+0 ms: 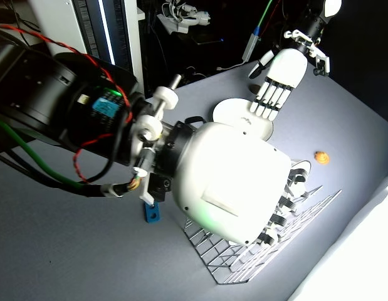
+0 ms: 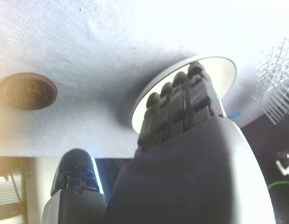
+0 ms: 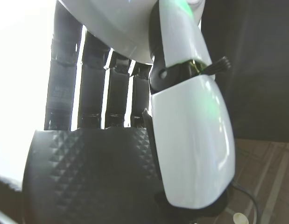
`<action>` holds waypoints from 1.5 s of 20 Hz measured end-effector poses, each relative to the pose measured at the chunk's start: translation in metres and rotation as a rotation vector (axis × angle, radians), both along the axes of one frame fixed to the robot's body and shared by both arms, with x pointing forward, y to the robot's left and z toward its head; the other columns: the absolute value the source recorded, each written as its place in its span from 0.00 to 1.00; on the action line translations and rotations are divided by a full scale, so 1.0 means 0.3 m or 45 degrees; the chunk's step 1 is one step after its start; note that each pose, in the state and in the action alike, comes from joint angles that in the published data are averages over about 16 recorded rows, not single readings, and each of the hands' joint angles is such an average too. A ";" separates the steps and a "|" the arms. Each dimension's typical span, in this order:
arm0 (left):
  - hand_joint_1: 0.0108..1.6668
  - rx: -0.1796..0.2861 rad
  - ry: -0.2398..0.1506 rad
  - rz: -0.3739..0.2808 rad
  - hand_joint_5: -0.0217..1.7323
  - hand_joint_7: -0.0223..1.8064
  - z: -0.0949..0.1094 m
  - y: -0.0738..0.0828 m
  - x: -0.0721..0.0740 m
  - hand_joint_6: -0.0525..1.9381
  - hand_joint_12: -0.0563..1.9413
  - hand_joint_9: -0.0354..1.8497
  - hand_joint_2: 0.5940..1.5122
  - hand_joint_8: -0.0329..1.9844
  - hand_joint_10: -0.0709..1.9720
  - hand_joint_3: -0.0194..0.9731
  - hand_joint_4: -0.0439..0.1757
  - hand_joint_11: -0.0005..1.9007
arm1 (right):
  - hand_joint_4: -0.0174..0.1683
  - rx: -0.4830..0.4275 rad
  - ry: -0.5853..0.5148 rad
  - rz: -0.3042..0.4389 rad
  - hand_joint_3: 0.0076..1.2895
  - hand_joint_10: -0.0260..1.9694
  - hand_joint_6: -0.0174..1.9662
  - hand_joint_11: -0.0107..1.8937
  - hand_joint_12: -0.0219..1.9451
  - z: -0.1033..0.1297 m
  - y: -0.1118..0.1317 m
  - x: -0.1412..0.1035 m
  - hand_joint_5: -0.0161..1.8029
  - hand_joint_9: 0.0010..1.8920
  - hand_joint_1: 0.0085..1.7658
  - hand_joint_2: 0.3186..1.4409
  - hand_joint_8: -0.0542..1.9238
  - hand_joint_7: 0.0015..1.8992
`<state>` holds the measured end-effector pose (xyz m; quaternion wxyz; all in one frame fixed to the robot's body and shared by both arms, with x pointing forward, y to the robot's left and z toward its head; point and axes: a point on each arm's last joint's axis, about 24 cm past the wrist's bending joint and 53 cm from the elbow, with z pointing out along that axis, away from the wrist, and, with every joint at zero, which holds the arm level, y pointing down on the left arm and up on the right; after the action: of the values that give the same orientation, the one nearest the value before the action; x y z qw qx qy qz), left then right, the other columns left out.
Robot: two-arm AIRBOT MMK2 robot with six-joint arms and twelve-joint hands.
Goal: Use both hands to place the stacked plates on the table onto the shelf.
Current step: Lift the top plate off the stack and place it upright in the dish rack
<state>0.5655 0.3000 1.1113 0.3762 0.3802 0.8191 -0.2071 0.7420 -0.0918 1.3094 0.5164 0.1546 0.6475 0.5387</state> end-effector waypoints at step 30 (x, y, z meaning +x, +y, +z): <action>0.01 -0.043 0.047 0.119 0.02 0.02 -0.026 -0.012 0.002 0.03 0.01 0.02 0.62 0.01 0.03 0.03 0.22 0.01 | 0.05 -0.070 0.089 -0.037 0.01 0.37 0.51 0.42 0.58 -0.167 0.016 0.093 0.47 0.52 0.72 0.66 0.41 0.52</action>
<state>0.5662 0.2965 1.1034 0.3767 0.3311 0.8393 -0.2100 0.7697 -0.0870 1.2592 0.5054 0.1684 0.6774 0.5073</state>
